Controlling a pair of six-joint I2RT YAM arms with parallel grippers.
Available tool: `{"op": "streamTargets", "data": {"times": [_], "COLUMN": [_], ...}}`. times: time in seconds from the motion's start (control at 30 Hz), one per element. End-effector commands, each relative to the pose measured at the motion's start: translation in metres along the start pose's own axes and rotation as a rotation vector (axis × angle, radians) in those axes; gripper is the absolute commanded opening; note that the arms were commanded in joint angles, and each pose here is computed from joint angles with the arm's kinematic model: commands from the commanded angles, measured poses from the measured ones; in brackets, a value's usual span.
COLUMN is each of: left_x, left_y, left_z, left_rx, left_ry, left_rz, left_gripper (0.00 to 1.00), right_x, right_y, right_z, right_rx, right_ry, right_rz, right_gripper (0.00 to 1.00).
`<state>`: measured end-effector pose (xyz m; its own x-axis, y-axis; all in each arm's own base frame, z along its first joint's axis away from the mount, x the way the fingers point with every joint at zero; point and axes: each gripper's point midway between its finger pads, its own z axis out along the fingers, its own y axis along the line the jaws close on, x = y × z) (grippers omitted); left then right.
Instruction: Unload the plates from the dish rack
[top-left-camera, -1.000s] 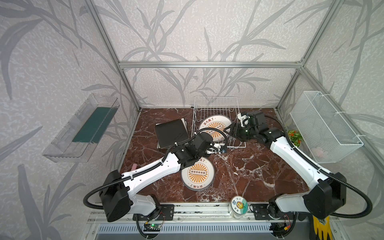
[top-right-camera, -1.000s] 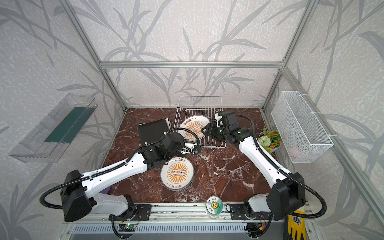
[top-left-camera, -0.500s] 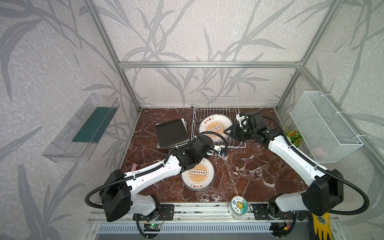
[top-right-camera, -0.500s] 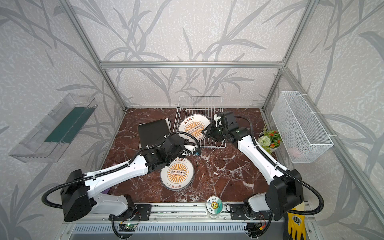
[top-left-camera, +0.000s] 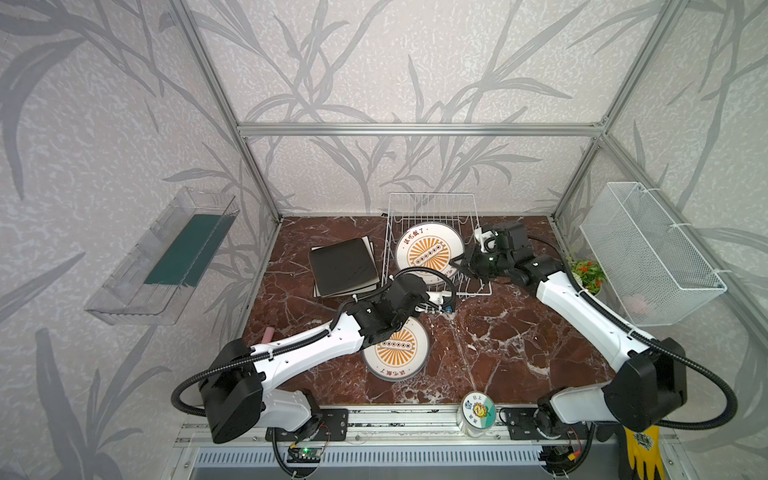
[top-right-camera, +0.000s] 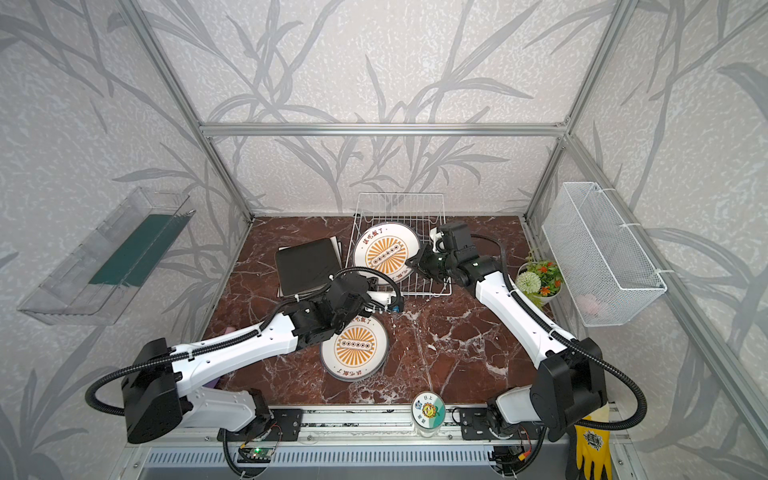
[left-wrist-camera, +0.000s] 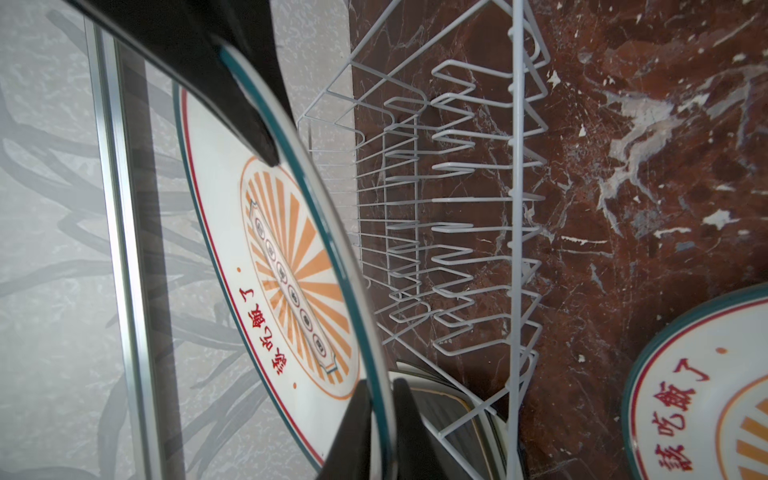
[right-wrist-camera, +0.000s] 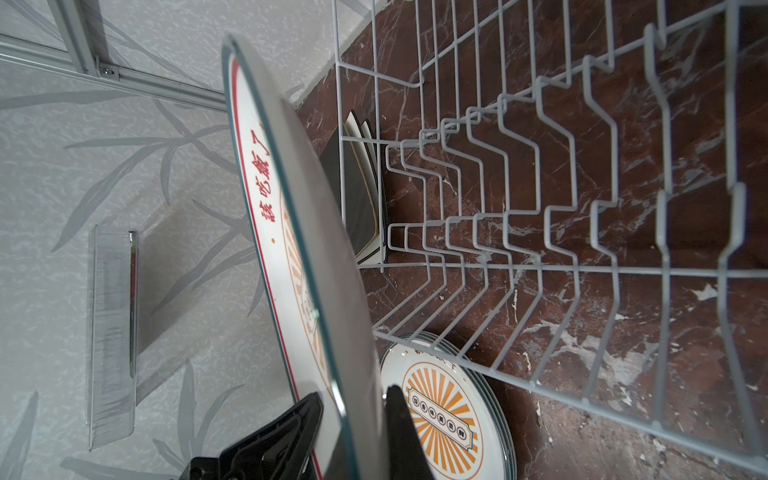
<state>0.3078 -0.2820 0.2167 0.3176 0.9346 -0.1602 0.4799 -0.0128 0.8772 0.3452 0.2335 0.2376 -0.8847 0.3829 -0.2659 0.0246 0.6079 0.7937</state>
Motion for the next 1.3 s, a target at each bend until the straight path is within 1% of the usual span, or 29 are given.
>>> {"op": "streamTargets", "data": {"times": [0.0,0.13,0.17,0.2,0.23,0.43,0.53,0.63,0.7,0.77,0.83,0.87,1.0,1.1,1.17,1.27], "left_x": [-0.002,-0.001,-0.001,0.0,0.001,0.011,0.017,0.026,0.035,0.044,0.051,0.053,0.057,0.054,0.051,0.043], "left_y": [0.021,0.024,0.025,0.025,0.025,0.02,0.024,0.041,0.059,0.074,0.082,0.086,0.094,0.101,0.103,0.098], "left_z": [-0.004,-0.008,-0.01,-0.012,-0.013,-0.03,-0.044,-0.061,-0.073,-0.084,-0.088,-0.089,-0.083,-0.076,-0.069,-0.055], "left_rx": [-0.078,-0.079,-0.078,-0.074,-0.067,-0.027,0.002,0.026,0.046,0.059,0.094,0.109,0.262,0.408,0.496,0.632], "left_ry": [-0.013,-0.015,-0.019,-0.019,-0.021,-0.021,-0.05,-0.127,-0.206,-0.279,-0.327,-0.342,-0.401,-0.463,-0.495,-0.497], "left_rz": [-0.053,-0.13,-0.146,-0.164,-0.179,-0.292,-0.428,-0.661,-0.884,-1.055,-1.193,-1.242,-1.468,-1.592,-1.646,-1.676], "left_gripper": [0.29,0.49,0.63,0.85,0.99,0.99,0.99,0.99,0.99,0.99,0.99,0.99,0.99,0.99,0.99,0.99], "right_x": [-0.003,-0.01,-0.012,-0.015,-0.016,-0.028,-0.033,-0.035,-0.035,-0.033,-0.03,-0.029,-0.02,-0.016,-0.013,-0.01], "right_y": [0.018,0.021,0.02,0.02,0.019,0.013,0.013,0.011,0.009,0.009,0.011,0.013,0.019,0.021,0.025,0.028], "right_z": [-0.007,-0.014,-0.016,-0.019,-0.02,-0.034,-0.041,-0.047,-0.049,-0.051,-0.052,-0.053,-0.056,-0.057,-0.058,-0.059], "right_rx": [-0.076,-0.113,-0.121,-0.129,-0.133,-0.144,-0.15,-0.146,-0.146,-0.152,-0.173,-0.182,-0.215,-0.234,-0.26,-0.291], "right_ry": [-0.021,-0.058,-0.069,-0.082,-0.091,-0.139,-0.161,-0.172,-0.172,-0.17,-0.169,-0.168,-0.149,-0.139,-0.136,-0.134], "right_rz": [-0.077,-0.064,-0.058,-0.054,-0.05,-0.038,-0.059,-0.083,-0.102,-0.127,-0.173,-0.19,-0.287,-0.337,-0.361,-0.394], "right_gripper": [0.0,0.0,0.0,0.0,0.0,0.0,0.0,0.0,0.0,0.0,0.0,0.0,0.0,0.0,0.0,0.0]}}
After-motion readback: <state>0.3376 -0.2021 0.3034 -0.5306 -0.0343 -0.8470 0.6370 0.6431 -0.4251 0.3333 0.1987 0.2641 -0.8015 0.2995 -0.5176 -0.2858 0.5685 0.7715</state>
